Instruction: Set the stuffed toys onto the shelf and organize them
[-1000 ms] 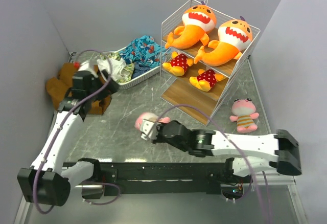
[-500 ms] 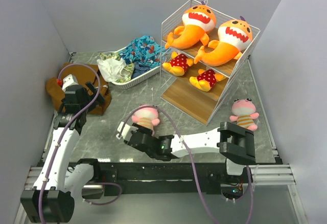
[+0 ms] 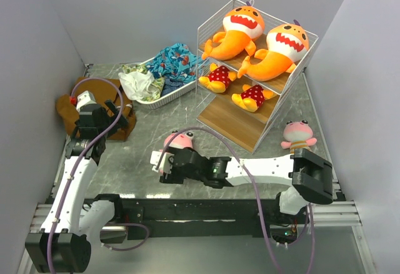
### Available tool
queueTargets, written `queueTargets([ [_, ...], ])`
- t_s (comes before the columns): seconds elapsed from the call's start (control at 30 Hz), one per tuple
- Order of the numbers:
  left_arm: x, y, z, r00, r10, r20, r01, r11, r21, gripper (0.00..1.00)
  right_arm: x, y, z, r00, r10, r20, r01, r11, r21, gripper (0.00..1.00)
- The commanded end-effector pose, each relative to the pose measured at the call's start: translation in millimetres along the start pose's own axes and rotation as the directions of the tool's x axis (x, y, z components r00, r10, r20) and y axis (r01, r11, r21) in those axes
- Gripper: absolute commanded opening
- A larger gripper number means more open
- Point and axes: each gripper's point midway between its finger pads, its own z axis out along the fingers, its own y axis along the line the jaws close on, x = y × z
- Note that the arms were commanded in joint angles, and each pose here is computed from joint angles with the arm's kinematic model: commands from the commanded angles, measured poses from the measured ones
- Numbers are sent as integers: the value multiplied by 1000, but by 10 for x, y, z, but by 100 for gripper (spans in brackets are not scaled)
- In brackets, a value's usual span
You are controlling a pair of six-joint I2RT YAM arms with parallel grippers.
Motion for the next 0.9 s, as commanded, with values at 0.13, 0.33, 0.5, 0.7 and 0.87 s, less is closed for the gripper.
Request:
queueTargets([
  [0.13,-97,-46,-38,999,16,39,-17,1000,25,97,226,258,145,997,-65,-48,59,993,-105,79],
  [0.33,-103,-50,-42,999,14,43,-15,1000,28,96,569,60,396,980,-106,-166,117,992,54,81],
  [0.5,-102,-34,-45,999,16,43,-16,1000,19,96,628,-92,433,978,-102,-182,131,979,156,26],
  [0.7,-134,-21,-66,998,11,59,-12,1000,12,97,505,-542,51,979,-46,-200,108,945,310,0],
  [0.87,-136,-20,-61,998,10,59,-11,1000,10,96,859,-1025,-244,941,13,-337,136,900,415,0],
])
